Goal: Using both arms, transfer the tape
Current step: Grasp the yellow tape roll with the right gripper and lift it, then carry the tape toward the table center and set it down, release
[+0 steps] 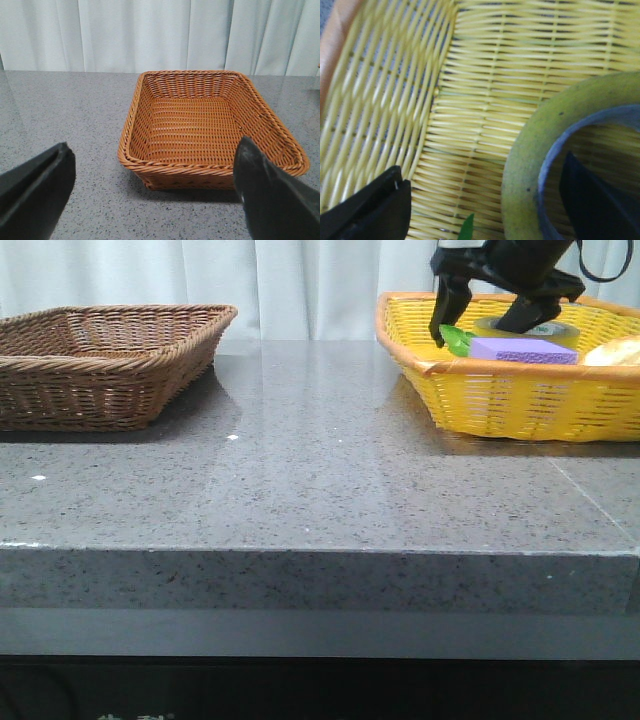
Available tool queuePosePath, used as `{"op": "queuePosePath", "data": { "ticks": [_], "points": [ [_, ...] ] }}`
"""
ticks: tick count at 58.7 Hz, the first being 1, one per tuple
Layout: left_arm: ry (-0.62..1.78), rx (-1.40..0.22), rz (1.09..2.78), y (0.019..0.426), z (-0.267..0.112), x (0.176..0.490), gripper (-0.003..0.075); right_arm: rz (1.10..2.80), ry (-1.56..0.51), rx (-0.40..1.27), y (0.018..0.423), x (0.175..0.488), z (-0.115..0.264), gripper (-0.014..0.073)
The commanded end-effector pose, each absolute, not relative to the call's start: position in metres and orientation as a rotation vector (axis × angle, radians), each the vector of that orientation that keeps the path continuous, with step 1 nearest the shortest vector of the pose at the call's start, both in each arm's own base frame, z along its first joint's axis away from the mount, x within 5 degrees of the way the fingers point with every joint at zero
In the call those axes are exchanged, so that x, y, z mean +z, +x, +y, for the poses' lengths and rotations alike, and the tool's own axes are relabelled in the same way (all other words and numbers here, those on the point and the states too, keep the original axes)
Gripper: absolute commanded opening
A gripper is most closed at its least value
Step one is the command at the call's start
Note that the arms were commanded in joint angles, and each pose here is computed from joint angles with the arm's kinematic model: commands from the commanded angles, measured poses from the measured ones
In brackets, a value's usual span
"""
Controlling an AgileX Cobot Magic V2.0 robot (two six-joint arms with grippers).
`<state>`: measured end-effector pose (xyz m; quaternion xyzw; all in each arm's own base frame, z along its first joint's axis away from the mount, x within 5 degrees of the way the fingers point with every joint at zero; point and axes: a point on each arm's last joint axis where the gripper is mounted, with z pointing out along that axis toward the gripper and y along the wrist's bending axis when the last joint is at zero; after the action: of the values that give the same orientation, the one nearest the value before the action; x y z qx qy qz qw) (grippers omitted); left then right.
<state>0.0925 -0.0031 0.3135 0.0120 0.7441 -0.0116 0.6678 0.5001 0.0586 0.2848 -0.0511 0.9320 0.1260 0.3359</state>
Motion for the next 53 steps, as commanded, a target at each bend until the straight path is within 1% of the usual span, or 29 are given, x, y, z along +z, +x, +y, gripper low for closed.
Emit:
{"op": "queuePosePath", "data": {
  "ticks": [1,5,11,16,20,22,24,28,34,41,53],
  "points": [
    [0.034,-0.037,1.575,0.093,-0.004,0.331,0.0617,2.299,-0.127,0.323,0.493,0.328,0.056,0.0582],
    [0.034,-0.037,1.575,0.093,-0.004,0.331,0.0618,2.302,-0.129,0.323,0.492,0.328,0.056,0.0481],
    [0.034,-0.037,1.575,0.093,-0.004,0.331,0.0618,2.319,-0.134,0.326,0.491,0.327,0.056,0.0259],
    [0.034,-0.037,1.575,0.093,-0.004,0.331,0.0618,2.324,-0.135,0.326,0.491,0.327,0.056,0.0112],
    [0.034,-0.037,1.575,0.093,-0.004,0.331,0.0617,2.324,-0.135,0.326,0.490,0.328,0.056,0.0015],
    [0.034,-0.037,1.575,0.093,-0.004,0.331,0.0618,2.322,-0.135,0.326,0.490,0.329,0.056,-0.0014],
    [0.034,-0.037,1.575,0.093,-0.004,0.331,0.0617,2.318,-0.135,0.326,0.489,0.330,0.056,-0.0030],
    [0.034,-0.037,1.575,0.093,-0.004,0.331,0.0617,2.304,-0.135,0.325,0.487,0.336,0.056,-0.0029],
    [0.034,-0.037,1.575,0.093,-0.004,0.331,0.0618,2.253,-0.134,0.319,0.481,0.353,0.055,-0.0027],
    [0.034,-0.037,1.575,0.093,-0.004,0.331,0.0617,2.149,-0.131,0.309,0.465,0.390,0.053,-0.0027],
    [0.034,-0.037,1.575,0.093,-0.004,0.331,0.0618,2.028,-0.165,0.302,0.428,0.445,0.054,-0.0027]
  ]
}}
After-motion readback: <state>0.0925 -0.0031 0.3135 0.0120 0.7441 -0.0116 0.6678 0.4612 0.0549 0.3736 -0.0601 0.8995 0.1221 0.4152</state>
